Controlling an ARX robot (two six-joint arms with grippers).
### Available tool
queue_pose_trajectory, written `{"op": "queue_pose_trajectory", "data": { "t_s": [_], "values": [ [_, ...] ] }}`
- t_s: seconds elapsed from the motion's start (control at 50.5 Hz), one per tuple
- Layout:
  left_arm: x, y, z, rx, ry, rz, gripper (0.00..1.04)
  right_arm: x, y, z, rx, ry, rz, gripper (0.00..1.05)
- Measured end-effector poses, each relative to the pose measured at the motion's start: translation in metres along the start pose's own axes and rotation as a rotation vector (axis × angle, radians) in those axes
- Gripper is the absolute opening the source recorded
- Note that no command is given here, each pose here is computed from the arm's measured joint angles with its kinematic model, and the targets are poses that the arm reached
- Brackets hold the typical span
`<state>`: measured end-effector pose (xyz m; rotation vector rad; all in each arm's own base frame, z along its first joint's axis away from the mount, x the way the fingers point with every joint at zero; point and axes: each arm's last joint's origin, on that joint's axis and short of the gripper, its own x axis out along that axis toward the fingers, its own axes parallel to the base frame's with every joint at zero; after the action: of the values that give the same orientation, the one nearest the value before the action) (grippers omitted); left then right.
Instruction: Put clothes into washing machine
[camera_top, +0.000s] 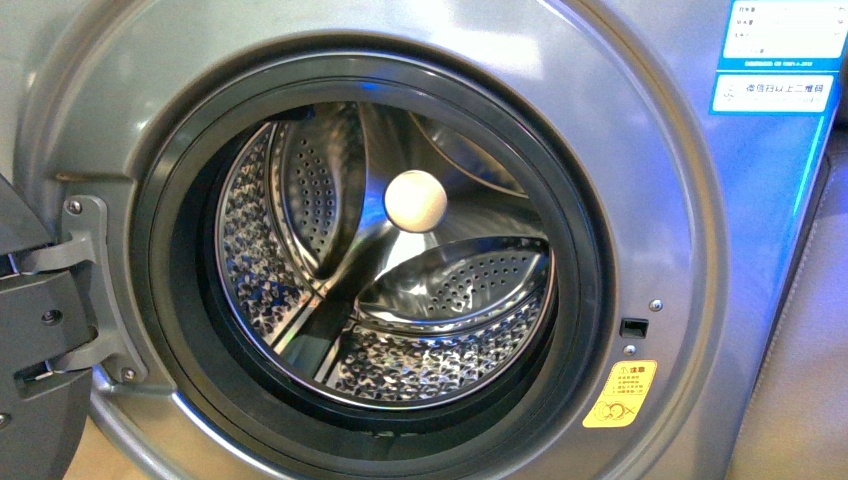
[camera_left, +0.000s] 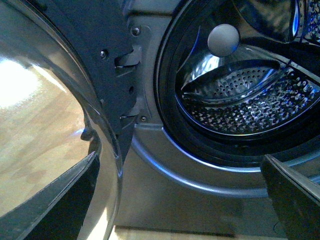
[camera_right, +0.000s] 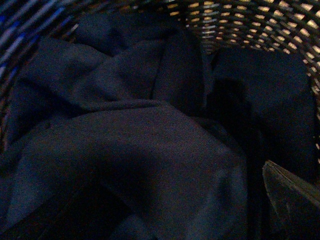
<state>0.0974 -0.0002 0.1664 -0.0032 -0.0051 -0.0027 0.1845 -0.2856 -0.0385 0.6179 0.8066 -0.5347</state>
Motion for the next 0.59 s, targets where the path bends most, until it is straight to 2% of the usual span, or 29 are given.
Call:
{"op": "queue_pose_trajectory", "data": {
  "t_s": [0.258, 0.595],
  "values": [
    [0.000, 0.000, 0.000, 0.000, 0.000, 0.000, 0.98, 0.064, -0.006, -0.014, 0.076, 0.123, -0.028, 0.97],
    [0.000, 0.000, 0.000, 0.000, 0.000, 0.000, 0.98, 0.108, -0.022, -0.025, 0.117, 0.176, -0.056, 0.97]
  ]
}}
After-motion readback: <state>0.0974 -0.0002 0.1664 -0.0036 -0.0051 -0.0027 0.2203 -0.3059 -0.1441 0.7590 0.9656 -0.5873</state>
